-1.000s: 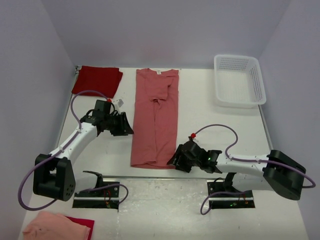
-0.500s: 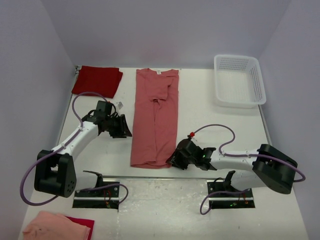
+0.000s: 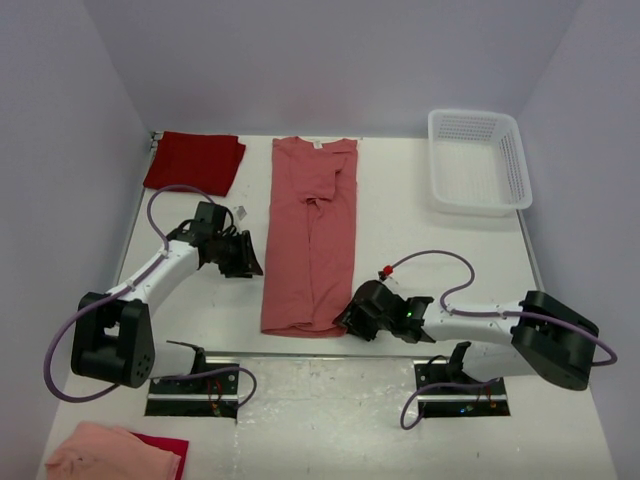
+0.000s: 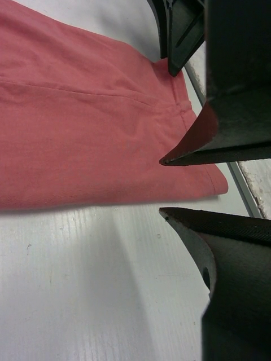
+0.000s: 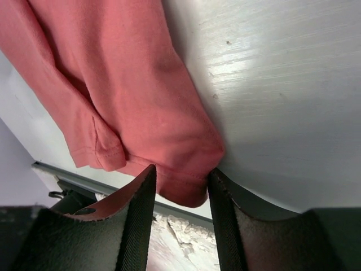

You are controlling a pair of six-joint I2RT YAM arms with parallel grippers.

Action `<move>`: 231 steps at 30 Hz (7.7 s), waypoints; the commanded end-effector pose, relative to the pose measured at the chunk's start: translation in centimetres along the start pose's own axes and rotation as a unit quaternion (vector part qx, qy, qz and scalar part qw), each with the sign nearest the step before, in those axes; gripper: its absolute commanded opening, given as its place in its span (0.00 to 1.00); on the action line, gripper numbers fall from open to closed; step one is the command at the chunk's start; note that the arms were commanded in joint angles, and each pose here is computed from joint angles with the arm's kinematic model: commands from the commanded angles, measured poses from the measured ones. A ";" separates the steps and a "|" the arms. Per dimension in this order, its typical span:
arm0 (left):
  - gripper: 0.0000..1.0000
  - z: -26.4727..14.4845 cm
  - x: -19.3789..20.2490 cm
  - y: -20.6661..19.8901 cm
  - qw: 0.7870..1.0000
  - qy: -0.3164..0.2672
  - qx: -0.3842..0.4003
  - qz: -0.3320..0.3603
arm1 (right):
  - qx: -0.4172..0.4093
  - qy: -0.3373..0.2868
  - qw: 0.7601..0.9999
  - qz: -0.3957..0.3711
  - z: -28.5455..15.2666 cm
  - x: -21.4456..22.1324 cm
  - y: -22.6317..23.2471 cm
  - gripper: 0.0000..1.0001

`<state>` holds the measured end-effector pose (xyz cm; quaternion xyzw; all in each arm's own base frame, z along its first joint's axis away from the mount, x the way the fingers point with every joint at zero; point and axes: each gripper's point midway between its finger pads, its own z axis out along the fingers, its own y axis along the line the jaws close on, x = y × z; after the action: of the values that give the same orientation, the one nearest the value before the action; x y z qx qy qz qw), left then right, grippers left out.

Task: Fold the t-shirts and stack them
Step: Grab the bottom of the folded rectangular tshirt with both arms, then fold the folded rectangular tshirt in 1/3 of the way

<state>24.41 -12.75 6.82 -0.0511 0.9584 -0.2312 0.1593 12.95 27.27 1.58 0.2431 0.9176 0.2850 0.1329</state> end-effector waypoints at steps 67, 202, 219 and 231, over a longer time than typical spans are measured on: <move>0.45 1.0 11.3 -0.2 0.990 0.118 -0.003 -0.081 | 0.131 -0.056 0.989 -0.043 -1.4 -1.1 -10.0 0.00; 0.00 -0.2 -12.9 -8.9 0.983 -0.041 0.176 -0.025 | 0.115 -0.131 0.916 -0.362 -4.3 -23.9 15.0 0.00; 0.00 4.5 -18.2 -8.7 0.984 -0.034 0.168 -0.051 | 0.113 -0.094 0.926 -0.346 0.7 -28.8 14.7 0.00; 0.00 8.3 -19.6 -7.0 0.985 -0.020 0.152 -0.083 | 0.117 -0.063 0.928 -0.347 3.8 -31.5 14.3 0.00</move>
<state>43.70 -19.36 7.51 -0.1045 0.9100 -0.3765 0.1386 45.10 22.96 10.03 -0.0444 0.9624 0.0914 0.2518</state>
